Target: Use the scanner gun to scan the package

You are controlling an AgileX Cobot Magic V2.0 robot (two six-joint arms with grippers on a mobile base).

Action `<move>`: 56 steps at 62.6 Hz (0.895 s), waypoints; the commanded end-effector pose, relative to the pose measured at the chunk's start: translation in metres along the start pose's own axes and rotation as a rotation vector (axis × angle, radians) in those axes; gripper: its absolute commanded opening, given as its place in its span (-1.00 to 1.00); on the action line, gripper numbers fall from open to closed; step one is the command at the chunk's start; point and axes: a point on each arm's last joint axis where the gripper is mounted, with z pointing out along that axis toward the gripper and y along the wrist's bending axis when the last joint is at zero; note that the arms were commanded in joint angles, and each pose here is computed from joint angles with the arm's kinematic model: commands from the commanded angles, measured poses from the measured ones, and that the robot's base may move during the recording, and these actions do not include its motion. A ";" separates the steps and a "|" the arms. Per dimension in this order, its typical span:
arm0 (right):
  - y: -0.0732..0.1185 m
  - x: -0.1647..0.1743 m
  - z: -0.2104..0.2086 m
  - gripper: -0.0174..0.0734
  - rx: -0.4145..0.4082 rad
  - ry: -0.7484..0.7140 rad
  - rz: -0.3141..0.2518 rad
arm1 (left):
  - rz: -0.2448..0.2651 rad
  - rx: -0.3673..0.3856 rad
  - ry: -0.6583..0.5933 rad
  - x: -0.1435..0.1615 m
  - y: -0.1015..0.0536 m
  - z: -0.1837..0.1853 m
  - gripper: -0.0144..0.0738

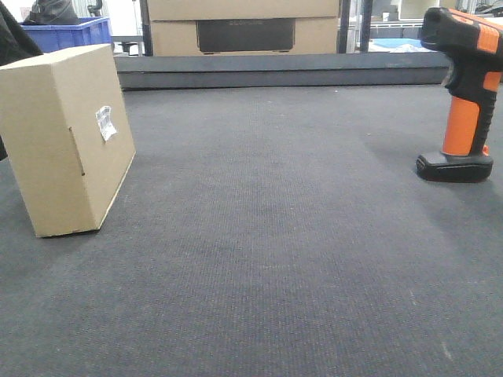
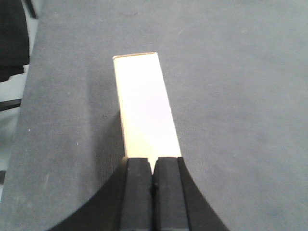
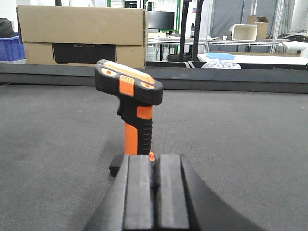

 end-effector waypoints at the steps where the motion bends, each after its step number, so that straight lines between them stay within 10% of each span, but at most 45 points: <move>1: 0.000 -0.001 0.000 -0.98 0.006 -0.018 0.002 | -0.019 -0.041 -0.014 -0.007 -0.011 0.009 -0.93; 17: 0.000 -0.001 0.000 -0.98 0.006 -0.018 0.002 | -0.045 -0.035 0.050 -0.002 -0.018 0.032 -0.80; 39: 0.000 -0.001 0.000 -0.98 0.006 -0.018 0.002 | -0.070 -0.044 0.096 0.003 -0.021 0.055 0.59; 56: 0.000 -0.001 0.000 -0.98 0.006 -0.018 0.002 | -0.114 -0.080 0.184 0.013 -0.024 0.090 0.67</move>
